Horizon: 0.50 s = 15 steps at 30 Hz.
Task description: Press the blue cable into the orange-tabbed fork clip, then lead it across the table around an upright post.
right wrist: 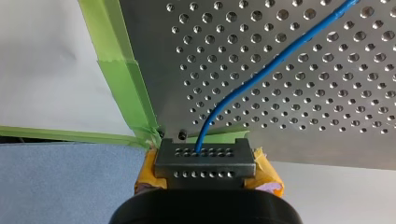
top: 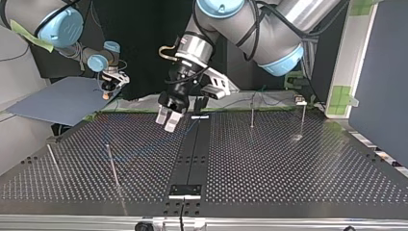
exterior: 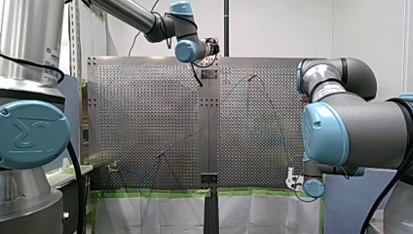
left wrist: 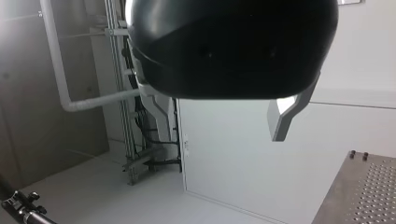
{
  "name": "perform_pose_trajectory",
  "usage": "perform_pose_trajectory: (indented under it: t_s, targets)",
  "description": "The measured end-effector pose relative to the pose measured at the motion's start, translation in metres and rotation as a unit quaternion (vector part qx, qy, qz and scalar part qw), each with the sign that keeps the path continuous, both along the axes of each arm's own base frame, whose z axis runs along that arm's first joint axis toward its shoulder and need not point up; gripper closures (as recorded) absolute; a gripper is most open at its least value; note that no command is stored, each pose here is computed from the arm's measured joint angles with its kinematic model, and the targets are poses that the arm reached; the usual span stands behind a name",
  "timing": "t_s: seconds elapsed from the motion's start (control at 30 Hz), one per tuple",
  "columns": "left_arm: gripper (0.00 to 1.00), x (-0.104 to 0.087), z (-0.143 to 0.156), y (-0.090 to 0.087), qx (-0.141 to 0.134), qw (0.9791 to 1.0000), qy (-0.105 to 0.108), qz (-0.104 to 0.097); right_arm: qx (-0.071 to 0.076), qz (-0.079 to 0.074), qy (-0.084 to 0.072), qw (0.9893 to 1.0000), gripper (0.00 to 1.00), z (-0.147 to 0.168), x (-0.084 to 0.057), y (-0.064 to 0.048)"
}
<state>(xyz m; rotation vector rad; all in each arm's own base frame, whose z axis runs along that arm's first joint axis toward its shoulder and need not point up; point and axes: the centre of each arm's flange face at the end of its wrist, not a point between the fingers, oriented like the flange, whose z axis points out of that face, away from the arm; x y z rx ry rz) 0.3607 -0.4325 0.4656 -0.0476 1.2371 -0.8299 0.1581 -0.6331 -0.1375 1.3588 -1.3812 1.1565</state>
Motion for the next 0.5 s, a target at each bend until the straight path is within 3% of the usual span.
perform_pose_trajectory:
  t_s: [0.5]
  targets:
    - [0.00, -0.009, -0.052, 0.010, -0.007, 0.9999, 0.005, 0.014, -0.001, 0.003, 0.003, 1.0000, 1.00, 0.001, 0.003, 0.000]
